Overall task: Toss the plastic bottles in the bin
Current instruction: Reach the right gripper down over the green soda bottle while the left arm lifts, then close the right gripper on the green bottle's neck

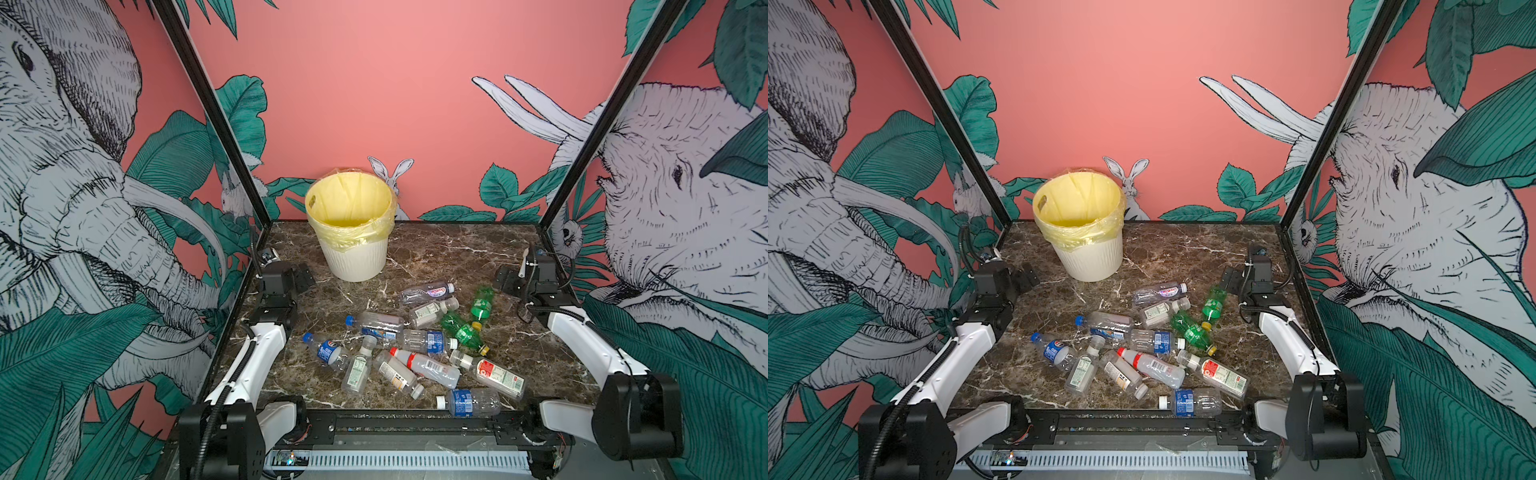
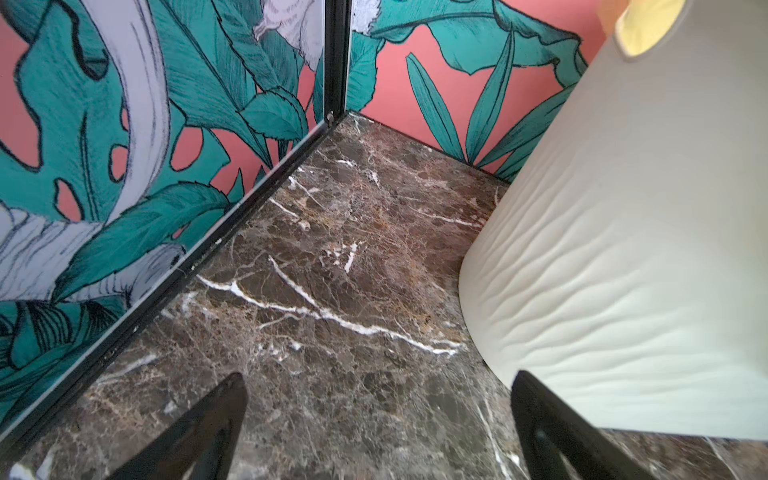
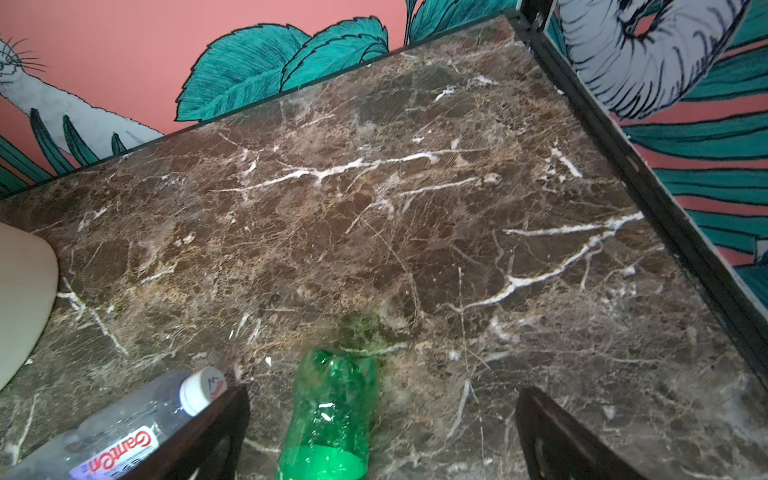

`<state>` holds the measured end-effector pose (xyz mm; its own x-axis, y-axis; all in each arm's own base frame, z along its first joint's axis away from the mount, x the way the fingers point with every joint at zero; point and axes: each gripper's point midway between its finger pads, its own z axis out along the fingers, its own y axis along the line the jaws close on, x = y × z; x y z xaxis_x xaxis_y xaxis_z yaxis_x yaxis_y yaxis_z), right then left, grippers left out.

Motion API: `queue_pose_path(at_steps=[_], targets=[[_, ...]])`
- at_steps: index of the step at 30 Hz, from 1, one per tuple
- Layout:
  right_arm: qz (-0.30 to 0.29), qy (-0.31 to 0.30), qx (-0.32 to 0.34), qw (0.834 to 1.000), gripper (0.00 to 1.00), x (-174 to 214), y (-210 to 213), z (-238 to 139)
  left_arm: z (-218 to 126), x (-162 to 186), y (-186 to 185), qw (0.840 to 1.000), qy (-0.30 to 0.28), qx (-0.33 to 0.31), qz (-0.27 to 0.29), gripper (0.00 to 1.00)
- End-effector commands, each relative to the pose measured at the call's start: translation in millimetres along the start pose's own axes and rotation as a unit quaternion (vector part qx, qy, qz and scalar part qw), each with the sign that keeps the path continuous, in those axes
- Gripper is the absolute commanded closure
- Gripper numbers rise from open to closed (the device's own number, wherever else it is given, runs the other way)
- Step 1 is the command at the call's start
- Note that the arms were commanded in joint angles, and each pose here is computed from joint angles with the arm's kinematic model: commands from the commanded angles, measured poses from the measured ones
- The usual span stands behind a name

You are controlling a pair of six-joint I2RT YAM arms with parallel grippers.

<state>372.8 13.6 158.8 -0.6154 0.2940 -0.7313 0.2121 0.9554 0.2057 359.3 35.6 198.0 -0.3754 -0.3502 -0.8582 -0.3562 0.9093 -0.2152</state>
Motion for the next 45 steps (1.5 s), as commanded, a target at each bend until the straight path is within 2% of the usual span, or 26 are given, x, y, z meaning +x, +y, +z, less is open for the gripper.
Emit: queue_pose_path(at_steps=[1, 5, 9, 15, 18, 25, 45], targets=[[0.038, 0.082, 0.004, 0.996, 0.01, 30, 4, -6, -13, 31, 2, 0.996, 0.084, 0.004, -0.029, 0.01], [0.065, 0.116, -0.009, 0.991, 0.01, 40, 14, -8, -22, 45, -2, 0.991, 0.124, 0.017, -0.037, 0.00], [0.060, 0.152, -0.003, 0.987, 0.01, 52, 20, -6, -28, 57, -5, 0.987, 0.151, 0.031, -0.044, 0.01], [0.063, 0.190, -0.003, 0.980, 0.01, 72, 25, 5, -33, 68, -6, 0.983, 0.172, 0.041, -0.044, 0.00], [0.066, 0.222, 0.001, 0.973, 0.01, 87, 25, 12, -31, 66, -10, 0.984, 0.171, 0.054, -0.021, 0.01], [0.076, 0.224, 0.004, 0.972, 0.01, 92, 28, 22, -26, 68, -20, 0.979, 0.188, 0.073, -0.023, 0.01], [0.086, 0.255, -0.010, 0.963, 0.17, 107, 39, 44, -21, 74, -22, 0.978, 0.186, 0.078, -0.049, 0.01]])
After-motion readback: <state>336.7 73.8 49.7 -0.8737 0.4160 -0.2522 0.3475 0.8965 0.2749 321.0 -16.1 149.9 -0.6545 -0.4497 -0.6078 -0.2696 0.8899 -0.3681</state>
